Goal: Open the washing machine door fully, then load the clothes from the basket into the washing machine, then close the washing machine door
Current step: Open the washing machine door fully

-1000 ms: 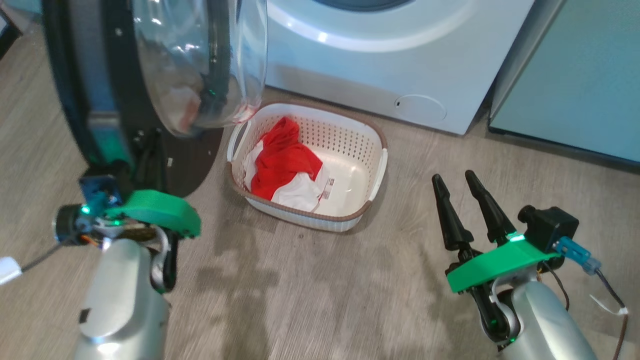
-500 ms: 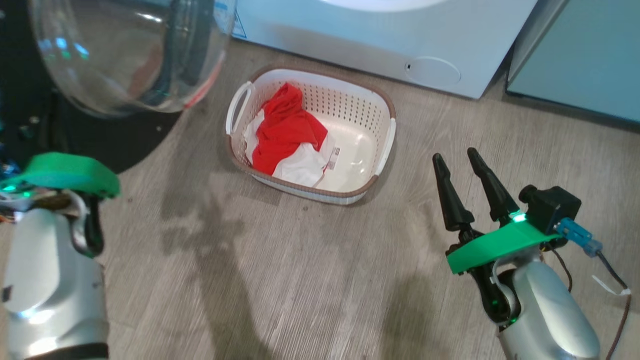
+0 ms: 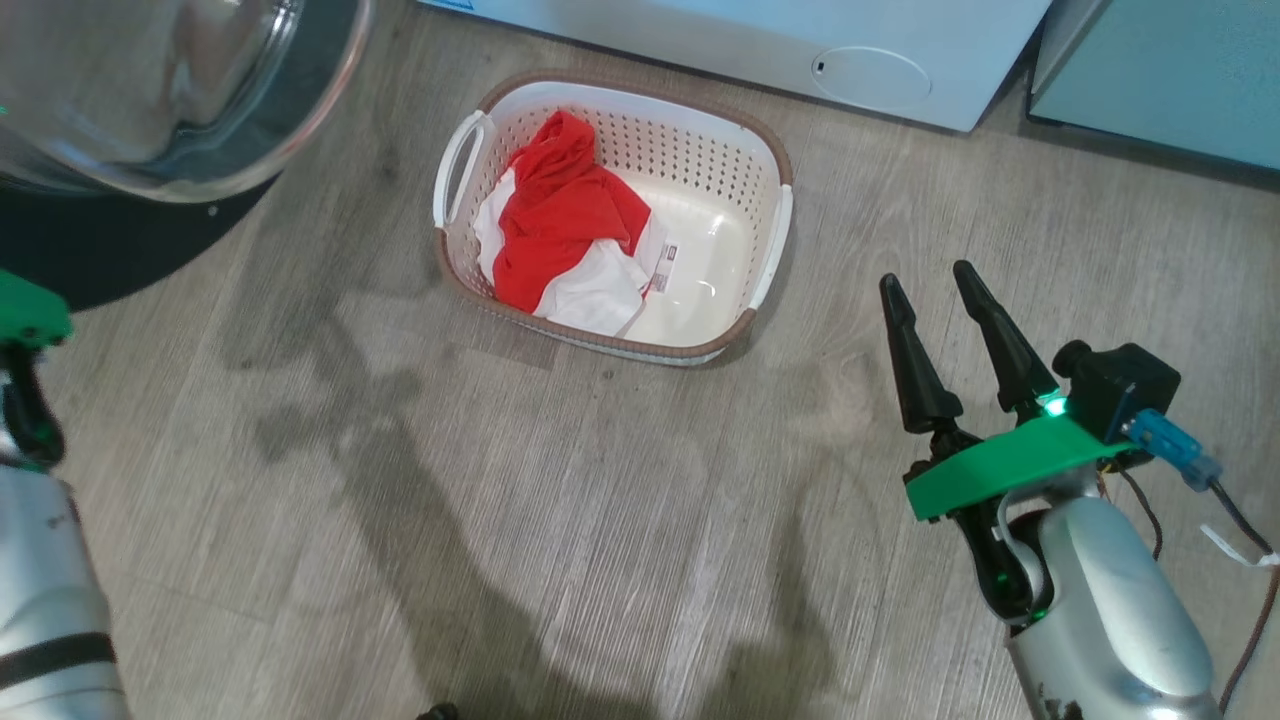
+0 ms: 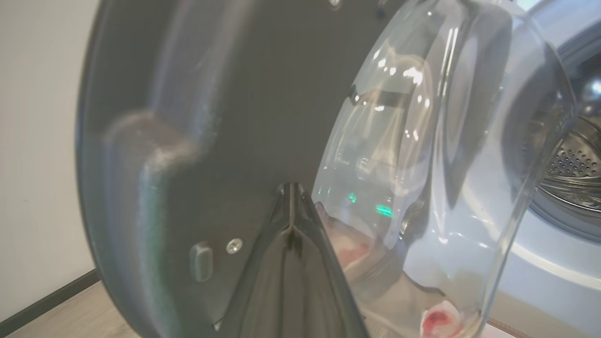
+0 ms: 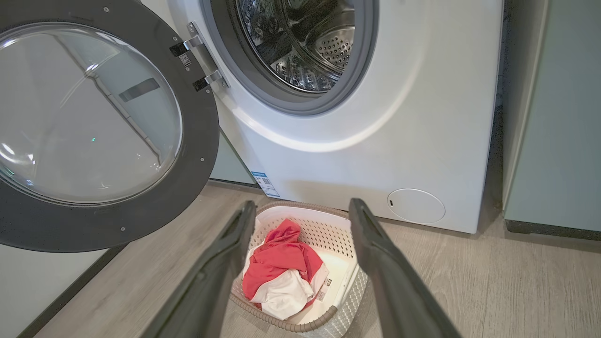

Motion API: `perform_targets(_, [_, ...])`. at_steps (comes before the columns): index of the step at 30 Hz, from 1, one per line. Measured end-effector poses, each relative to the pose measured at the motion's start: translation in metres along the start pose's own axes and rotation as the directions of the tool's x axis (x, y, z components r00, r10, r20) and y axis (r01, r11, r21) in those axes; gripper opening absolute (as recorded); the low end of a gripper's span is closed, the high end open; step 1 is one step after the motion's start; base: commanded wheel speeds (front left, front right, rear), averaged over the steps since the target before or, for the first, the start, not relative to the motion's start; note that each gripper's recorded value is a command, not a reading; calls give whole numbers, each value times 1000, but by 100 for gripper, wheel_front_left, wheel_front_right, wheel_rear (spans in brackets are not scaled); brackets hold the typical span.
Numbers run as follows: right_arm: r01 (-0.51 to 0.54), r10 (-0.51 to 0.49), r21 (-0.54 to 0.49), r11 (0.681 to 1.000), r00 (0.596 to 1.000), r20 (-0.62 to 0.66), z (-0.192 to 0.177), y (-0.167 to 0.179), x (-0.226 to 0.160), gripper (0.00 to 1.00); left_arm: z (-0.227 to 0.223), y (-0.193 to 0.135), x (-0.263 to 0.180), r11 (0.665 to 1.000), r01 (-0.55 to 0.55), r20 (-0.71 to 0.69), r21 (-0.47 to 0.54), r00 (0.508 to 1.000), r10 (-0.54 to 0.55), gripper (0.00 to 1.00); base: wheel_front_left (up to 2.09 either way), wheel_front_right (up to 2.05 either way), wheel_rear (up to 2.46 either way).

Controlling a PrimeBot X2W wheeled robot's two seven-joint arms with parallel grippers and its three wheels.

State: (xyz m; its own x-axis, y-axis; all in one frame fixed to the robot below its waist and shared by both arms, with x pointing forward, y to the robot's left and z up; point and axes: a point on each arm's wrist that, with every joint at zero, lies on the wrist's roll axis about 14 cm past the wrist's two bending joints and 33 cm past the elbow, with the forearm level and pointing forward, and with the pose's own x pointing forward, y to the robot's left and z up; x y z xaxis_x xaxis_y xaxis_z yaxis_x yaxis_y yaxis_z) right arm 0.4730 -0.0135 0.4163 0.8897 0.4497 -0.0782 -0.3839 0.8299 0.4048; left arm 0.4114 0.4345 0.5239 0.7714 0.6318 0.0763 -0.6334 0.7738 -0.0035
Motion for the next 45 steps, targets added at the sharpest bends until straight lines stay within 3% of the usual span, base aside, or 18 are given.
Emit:
perform_targets(10, [14,-14,-5,1000,1000,-22,-6,-8,3,100,8,23,18,998,-70,19,6,997,70,0,0,0,0])
perform_targets(21, [5,-5,-12,1000,1000,-5,2,-3,2,100,14,21,16,999,-51,27,18,998,50,0,0,0,0])
perform_targets(36, [-4,4,-8,1000,998,64,38,18,-29,100,23,-17,-40,989,145,45,6,988,-145,0,0,0,0])
perform_targets(45, [40,-37,-16,999,991,125,61,19,-74,100,22,-61,-92,947,320,56,-33,947,-318,0,0,0,0])
